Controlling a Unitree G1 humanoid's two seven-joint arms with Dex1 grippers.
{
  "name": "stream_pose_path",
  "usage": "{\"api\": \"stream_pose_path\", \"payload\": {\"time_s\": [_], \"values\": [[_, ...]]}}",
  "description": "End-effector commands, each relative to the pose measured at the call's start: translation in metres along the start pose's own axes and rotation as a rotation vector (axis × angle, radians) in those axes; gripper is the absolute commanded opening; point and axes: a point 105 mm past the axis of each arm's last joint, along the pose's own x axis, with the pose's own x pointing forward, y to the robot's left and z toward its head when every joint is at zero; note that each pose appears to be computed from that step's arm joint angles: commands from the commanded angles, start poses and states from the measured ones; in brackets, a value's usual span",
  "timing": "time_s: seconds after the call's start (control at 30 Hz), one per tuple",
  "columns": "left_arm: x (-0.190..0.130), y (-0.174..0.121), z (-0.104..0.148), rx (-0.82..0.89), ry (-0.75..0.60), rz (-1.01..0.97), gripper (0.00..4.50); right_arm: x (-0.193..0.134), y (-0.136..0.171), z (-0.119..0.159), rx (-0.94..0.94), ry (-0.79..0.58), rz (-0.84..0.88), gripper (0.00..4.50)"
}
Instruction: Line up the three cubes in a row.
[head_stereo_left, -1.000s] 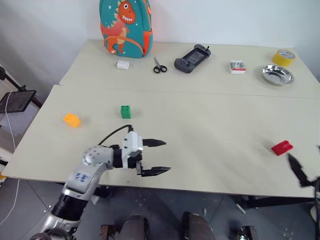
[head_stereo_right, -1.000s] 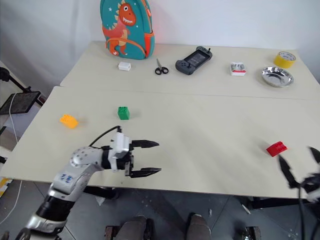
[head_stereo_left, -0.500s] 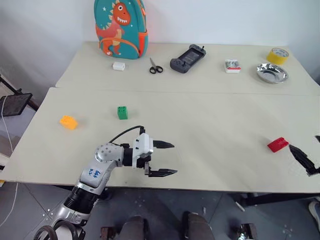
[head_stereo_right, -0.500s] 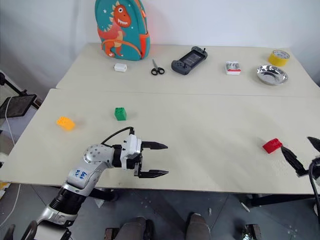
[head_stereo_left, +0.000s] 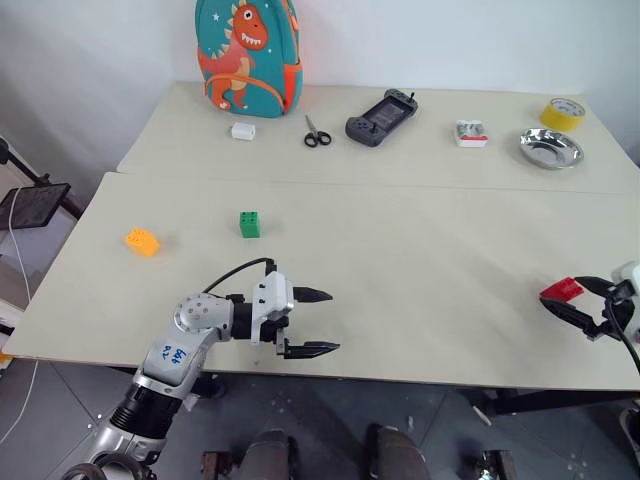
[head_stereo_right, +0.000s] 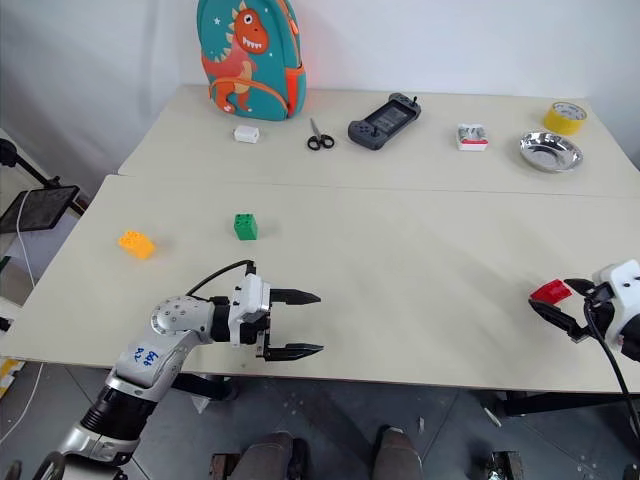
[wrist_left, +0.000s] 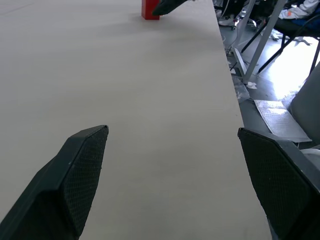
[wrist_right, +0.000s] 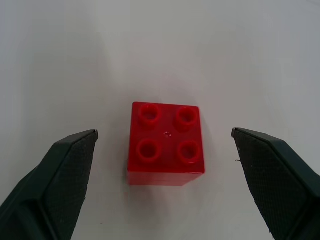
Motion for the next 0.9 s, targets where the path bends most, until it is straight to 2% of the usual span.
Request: {"api": "stream_pose_path", "payload": {"time_s": [0.03,0.2,0.23,0.4,0.5,0.57,0.73,0.9], "values": [[-0.005,0.003,0.009,0.04,-0.009,0.022,4.5,-0.001,-0.005,0.01,-0.048,-0.01,0.011,3.28],[-0.008,0.004,0.007,0.042,-0.004,0.046,4.5,0.009,0.003,0.016,-0.112,0.007,0.094,1.62],[-0.009,0.004,0.007,0.04,-0.008,0.053,4.5,0.013,0.007,0.024,-0.127,-0.011,0.121,1.51],[-0.016,0.006,0.009,0.038,-0.013,0.096,4.5,0.037,0.045,0.063,-0.252,-0.083,0.357,1.52],[-0.024,0.006,0.004,0.02,0.0,0.135,4.5,0.061,0.115,0.105,-0.339,-0.157,0.665,1.52],[-0.03,0.006,0.001,0.009,0.01,0.157,4.5,0.071,0.154,0.124,-0.372,-0.183,0.798,1.52],[-0.045,0.003,-0.009,-0.025,0.041,0.212,4.5,0.099,0.213,0.139,-0.429,-0.189,0.941,1.52],[-0.055,0.002,-0.011,-0.033,0.061,0.248,4.5,0.121,0.227,0.137,-0.462,-0.173,0.947,1.52]]}}
